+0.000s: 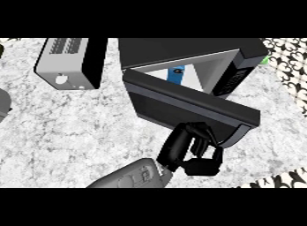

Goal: Pick up the milk, place it into the microwave and close the microwave

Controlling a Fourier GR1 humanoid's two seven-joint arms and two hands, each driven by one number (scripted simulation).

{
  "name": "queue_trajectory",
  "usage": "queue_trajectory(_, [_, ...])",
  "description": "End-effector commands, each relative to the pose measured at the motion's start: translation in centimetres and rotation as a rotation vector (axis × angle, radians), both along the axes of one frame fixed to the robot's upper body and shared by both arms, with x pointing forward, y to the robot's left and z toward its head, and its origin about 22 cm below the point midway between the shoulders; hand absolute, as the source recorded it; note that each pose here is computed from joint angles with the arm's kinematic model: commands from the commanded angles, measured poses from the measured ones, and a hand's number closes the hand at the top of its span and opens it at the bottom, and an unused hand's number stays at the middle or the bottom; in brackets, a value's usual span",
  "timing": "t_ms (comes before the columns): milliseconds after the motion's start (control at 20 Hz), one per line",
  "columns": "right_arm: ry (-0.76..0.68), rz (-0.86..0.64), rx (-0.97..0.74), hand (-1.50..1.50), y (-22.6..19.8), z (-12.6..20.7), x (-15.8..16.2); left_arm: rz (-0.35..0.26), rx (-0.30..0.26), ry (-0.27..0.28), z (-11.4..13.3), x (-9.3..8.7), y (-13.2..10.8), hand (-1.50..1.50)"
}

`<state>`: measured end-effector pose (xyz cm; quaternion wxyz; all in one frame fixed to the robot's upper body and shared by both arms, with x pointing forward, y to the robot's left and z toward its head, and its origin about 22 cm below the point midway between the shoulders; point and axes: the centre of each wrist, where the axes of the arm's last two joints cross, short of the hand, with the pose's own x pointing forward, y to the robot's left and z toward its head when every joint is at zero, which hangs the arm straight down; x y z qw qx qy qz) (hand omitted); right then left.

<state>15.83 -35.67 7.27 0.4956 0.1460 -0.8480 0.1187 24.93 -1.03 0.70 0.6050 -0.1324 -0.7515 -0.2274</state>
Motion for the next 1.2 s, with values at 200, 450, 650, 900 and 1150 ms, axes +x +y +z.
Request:
queue_trajectory(200, [-0.015, 0.079, 0.046, -1.5, 0.5, 1.1, 0.3, 0.128, -0.066, 0.023, 2.9, 3.9, -0.4, 1.5])
queue_trajectory(450, [-0.016, 0.11, 0.027, -1.5, 0.0, 2.2, 0.5, 0.193, -0.181, 0.005, 5.0, 6.0, -0.1, 1.5])
queue_trajectory(650, [-0.025, 0.118, 0.054, -1.5, 0.3, 2.5, 0.7, 0.223, -0.204, 0.009, 5.1, 7.2, 0.2, 1.5])
queue_trajectory(900, [-0.046, 0.14, 0.035, -1.5, 0.2, 3.6, 1.1, 0.256, -0.219, -0.016, 5.7, 8.6, 0.4, 1.5])
queue_trajectory(1150, [-0.079, 0.155, 0.01, -1.5, -0.1, 5.2, 1.7, 0.268, -0.24, -0.018, 6.0, 9.9, 0.7, 1.5])
